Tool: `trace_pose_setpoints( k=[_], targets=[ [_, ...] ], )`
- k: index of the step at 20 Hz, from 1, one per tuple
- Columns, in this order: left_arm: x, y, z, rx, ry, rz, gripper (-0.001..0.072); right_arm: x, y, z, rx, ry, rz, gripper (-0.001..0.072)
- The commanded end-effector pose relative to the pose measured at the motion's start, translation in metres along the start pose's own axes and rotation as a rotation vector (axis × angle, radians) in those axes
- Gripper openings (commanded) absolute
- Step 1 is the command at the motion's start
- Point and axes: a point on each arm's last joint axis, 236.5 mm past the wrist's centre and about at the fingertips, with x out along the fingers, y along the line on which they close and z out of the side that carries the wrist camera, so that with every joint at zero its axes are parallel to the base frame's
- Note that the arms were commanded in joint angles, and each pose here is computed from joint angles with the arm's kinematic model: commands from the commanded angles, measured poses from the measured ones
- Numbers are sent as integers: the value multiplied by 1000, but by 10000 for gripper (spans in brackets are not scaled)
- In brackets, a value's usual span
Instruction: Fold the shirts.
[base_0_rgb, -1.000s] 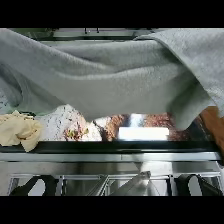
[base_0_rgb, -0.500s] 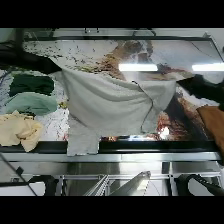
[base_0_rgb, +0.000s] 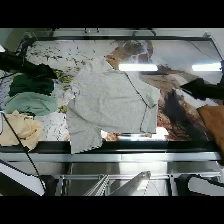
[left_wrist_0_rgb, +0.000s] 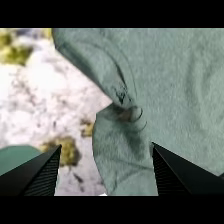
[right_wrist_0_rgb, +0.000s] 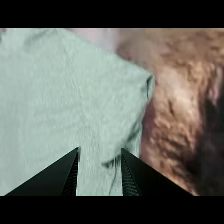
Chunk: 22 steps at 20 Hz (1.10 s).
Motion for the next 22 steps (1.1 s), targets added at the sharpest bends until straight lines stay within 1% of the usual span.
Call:
trace_pose_setpoints(
  k=[1, 3, 4, 5, 6, 9, 14, 15, 16, 19, 20, 21, 22],
  targets=[
    [-1, 12, -60, -157, 110, -22, 612, -6, -6, -79, 45, 222, -35, 296],
    [19, 8, -93, -195, 159, -43, 612, 10, -10, -116, 82, 257, -51, 298],
    [32, 5, -109, -208, 188, -51, 612, 19, -14, -134, 101, 278, -62, 314],
    [46, 2, -123, -222, 219, -57, 612, 26, -16, -151, 117, 307, -65, 423],
    [57, -2, -134, -227, 248, -64, 613, 33, -15, -167, 124, 342, -66, 459],
    [91, -9, -148, -212, 265, -47, 612, 47, -9, -194, 98, 402, -71, 459],
    [126, -15, -148, -177, 246, -9, 611, 67, 15, -201, 48, 412, -42, 459],
    [132, -16, -150, -175, 268, -16, 561, 71, 21, -203, 39, 412, -34, 458],
    [137, -17, -152, -177, 293, -27, 479, 75, 24, -204, 25, 410, -36, 458],
    [152, -22, -160, -175, 380, -68, 471, 89, 21, -208, 48, 403, -73, 459],
    [155, -23, -161, -172, 398, -75, 406, 94, 18, -211, 68, 413, -86, 458],
    [158, -24, -159, -168, 405, -78, 274, 98, 14, -216, 89, 426, -93, 459],
    [159, -23, -157, -164, 403, -77, 175, 102, 12, -220, 119, 440, -88, 459]
  ],
)
